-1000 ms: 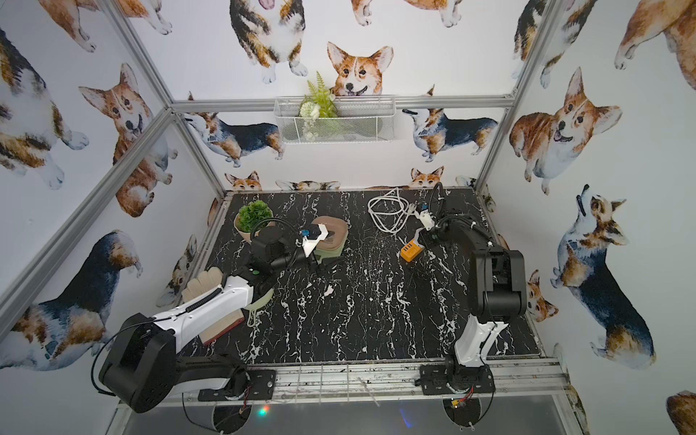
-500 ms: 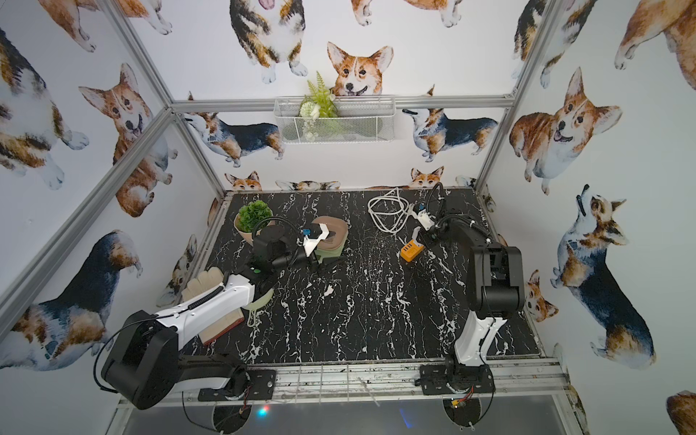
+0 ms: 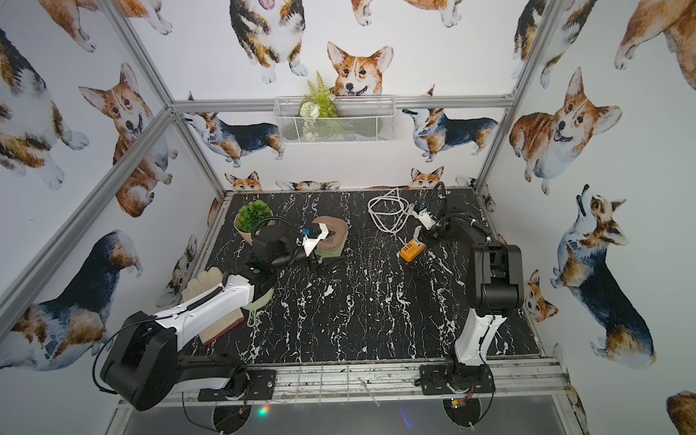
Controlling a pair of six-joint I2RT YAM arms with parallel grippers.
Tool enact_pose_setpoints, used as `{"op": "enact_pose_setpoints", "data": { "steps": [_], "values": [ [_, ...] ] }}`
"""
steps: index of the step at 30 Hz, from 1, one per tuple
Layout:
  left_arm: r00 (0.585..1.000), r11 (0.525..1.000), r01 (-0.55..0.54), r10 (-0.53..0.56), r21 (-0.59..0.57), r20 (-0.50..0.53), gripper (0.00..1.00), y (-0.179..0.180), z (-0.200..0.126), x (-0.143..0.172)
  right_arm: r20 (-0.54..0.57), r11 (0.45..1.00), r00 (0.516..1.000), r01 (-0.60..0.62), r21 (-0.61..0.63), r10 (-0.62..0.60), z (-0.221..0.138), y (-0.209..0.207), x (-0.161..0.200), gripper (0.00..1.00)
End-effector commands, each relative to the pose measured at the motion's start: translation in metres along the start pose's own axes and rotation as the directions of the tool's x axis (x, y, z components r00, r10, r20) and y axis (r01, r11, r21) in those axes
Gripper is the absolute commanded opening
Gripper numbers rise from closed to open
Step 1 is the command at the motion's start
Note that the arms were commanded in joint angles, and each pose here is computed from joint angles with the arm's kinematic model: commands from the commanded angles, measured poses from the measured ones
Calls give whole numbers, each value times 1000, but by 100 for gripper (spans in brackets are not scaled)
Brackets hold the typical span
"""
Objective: Charge the electronic scale
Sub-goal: Insert the plug into the socket.
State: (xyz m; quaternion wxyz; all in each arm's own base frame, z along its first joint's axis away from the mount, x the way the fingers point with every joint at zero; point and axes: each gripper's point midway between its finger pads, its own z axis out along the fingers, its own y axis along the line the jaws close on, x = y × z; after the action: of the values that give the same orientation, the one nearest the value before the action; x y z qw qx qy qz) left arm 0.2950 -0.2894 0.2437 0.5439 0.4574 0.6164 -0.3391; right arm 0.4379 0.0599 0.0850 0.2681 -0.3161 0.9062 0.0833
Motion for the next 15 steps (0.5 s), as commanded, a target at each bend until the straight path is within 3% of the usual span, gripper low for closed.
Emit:
{"op": "enact_pose_setpoints", "data": {
  "steps": [1, 15],
  "values": [
    [999, 1000, -18, 18, 2, 27, 91, 0, -2, -8, 9, 999, 1000, 12, -36, -11, -1, 6, -3, 0],
    [999, 1000, -18, 18, -4, 29, 91, 0, -2, -7, -18, 997, 999, 39, -61, -40, 5, 13, 5, 0]
  ]
}}
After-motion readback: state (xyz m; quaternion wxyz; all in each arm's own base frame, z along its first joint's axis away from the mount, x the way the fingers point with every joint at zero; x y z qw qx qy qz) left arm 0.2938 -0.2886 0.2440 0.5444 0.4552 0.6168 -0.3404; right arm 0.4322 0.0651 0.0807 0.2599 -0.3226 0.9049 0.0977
